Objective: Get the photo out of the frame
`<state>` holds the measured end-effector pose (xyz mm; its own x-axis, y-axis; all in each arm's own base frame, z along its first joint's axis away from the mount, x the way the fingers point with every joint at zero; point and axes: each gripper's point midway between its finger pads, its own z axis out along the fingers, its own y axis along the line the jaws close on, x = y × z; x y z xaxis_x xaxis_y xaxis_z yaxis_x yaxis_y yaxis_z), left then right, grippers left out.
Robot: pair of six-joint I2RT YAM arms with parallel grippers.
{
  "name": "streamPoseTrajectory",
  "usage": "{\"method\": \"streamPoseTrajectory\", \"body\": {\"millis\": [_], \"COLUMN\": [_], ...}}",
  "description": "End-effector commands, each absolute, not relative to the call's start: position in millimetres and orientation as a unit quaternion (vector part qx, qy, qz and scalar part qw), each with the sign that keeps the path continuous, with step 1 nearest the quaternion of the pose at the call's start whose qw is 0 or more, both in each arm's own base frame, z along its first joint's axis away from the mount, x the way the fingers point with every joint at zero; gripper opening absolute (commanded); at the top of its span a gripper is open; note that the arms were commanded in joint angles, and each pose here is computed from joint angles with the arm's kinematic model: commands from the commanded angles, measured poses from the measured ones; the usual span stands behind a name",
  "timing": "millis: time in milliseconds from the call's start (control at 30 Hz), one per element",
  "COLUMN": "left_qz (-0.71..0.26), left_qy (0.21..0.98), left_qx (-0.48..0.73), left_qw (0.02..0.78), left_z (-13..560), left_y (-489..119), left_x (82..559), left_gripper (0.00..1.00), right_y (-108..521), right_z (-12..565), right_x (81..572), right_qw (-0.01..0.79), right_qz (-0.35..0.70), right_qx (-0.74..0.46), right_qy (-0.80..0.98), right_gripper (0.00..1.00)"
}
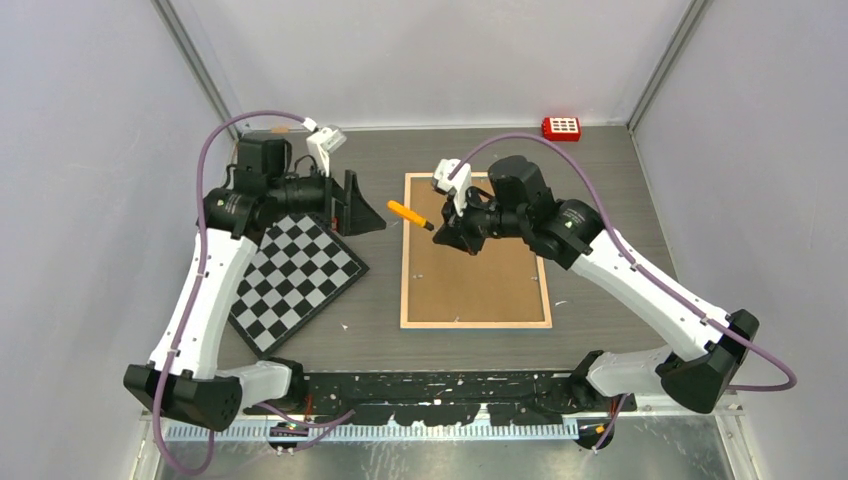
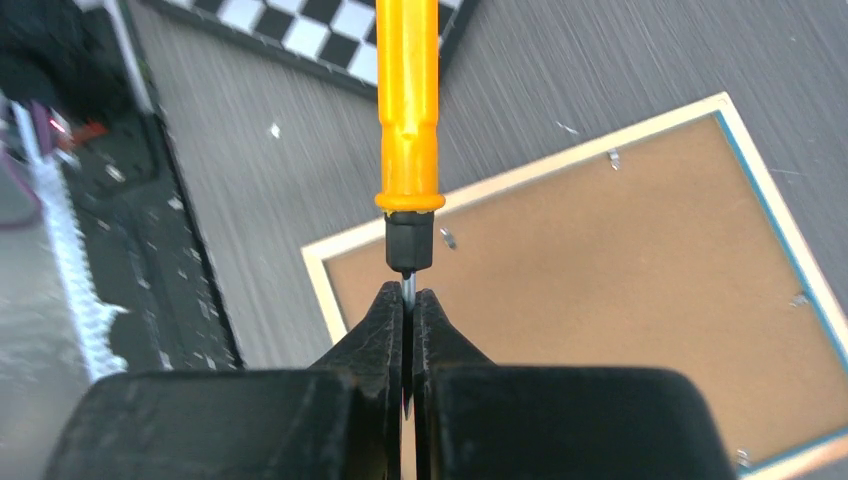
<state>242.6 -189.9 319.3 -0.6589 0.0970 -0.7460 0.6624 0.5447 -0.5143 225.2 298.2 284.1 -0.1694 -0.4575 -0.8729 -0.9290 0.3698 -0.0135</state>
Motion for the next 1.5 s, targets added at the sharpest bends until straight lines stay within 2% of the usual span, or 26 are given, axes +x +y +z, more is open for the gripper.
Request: {"method": "streamPoseTrajectory", "body": {"millis": [0,200,433,667,900,1133,1233,1367,1400,1467], "left_qz": [-0.461,-0.553,-0.611,-0.637,-0.64,-0.613,-0.561,-0.556,-0.557,-0.557], "left_qy": [0.735,0.677,0.657,0.642,0.641,0.664,0.704,0.707,0.704,0.706], "left_qx": [0.299,0.327,0.345,0.352,0.354,0.352,0.348,0.356,0.358,0.352], "left_qw": [0.397,0.359,0.277,0.241,0.233,0.242,0.26,0.254,0.257,0.259], "left_z": [373.0,394.3,386.0,381.9,380.5,367.4,348.4,344.9,346.4,344.7], "left_y": [-202.8,-222.6,-247.5,-251.0,-254.3,-252.0,-247.1,-245.7,-246.4,-247.6], "left_x": [231.4,206.3,175.2,167.4,166.4,167.7,179.9,178.1,177.7,180.4], "left_gripper": [1.0,0.99,0.78,0.62,0.34,0.0,0.0,0.0,0.0,0.0], "right_y": [321.8,328.0,332.2,333.1,333.4,332.5,327.7,319.5,318.2,314.2], "right_z": [336.8,344.5,350.7,355.3,350.9,350.4,350.3,344.6,343.0,338.4], "right_x": [204.4,184.9,177.4,169.7,167.1,175.2,188.7,202.3,204.0,206.5], "right_qw": [0.428,0.396,0.38,0.369,0.357,0.359,0.353,0.351,0.351,0.347], "right_qz": [0.396,0.446,0.47,0.486,0.49,0.485,0.492,0.491,0.49,0.482], "right_qx": [-0.451,-0.455,-0.453,-0.459,-0.462,-0.446,-0.412,-0.391,-0.388,-0.385], "right_qy": [0.675,0.661,0.655,0.646,0.647,0.661,0.681,0.695,0.697,0.706], "right_gripper": [0.01,0.0,0.01,0.01,0.01,0.01,0.07,0.1,0.17,0.48]}}
